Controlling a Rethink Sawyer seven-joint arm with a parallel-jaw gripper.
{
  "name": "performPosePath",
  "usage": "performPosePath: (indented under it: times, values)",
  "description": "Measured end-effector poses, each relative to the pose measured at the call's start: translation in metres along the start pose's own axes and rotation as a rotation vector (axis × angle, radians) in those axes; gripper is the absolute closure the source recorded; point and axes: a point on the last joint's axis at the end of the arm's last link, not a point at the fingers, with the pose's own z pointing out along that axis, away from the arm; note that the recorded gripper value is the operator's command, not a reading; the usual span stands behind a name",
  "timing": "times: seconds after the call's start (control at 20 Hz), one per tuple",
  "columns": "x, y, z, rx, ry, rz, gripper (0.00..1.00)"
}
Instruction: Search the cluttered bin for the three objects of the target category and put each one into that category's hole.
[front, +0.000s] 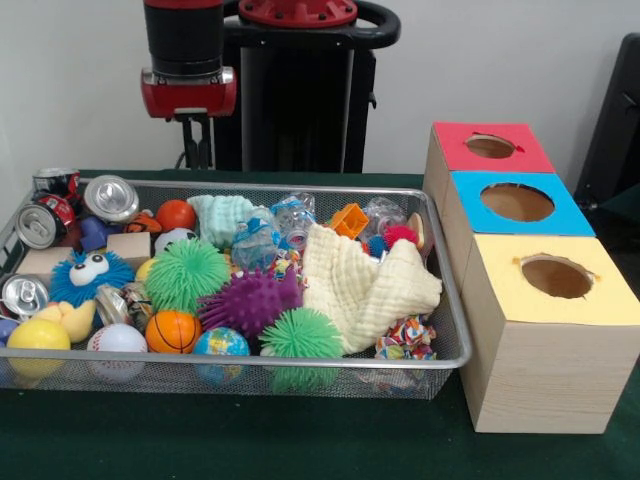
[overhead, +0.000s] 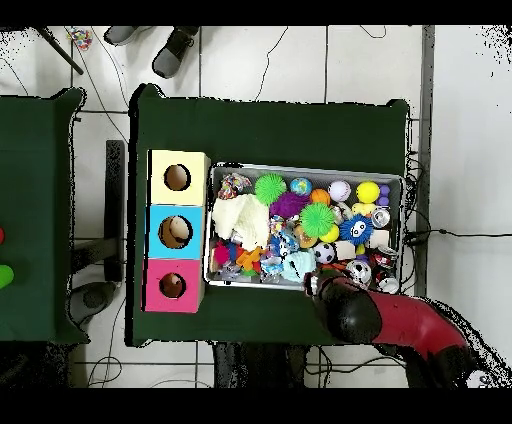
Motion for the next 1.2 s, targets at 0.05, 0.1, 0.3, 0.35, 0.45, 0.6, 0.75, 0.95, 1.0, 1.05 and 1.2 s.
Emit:
performPosePath:
  times: [0.05,0.1,0.3,0.35,0.45,0.6,0.75,0.95,1.0,1.05,1.2]
  values:
    - [-0.001,0.001,0.000,-0.001,0.002,-0.002,1.00]
    - [-0.003,0.003,0.000,-0.002,0.004,-0.005,1.00]
    - [-0.007,0.007,0.007,-0.010,0.007,-0.013,1.00]
    - [-0.007,0.007,0.010,-0.014,0.008,-0.012,1.00]
    - [-0.006,0.007,0.015,-0.023,0.013,-0.008,1.00]
    - [0.002,0.007,0.026,-0.046,0.031,0.005,0.00]
    - [0.009,0.004,0.033,-0.057,0.042,0.011,0.00]
    - [0.017,0.000,0.038,-0.066,0.052,0.019,0.00]
    - [0.022,0.000,0.043,-0.072,0.058,0.017,0.00]
    - [0.024,0.001,0.045,-0.074,0.060,0.014,0.00]
    - [0.033,0.002,0.054,-0.081,0.061,0.004,0.00]
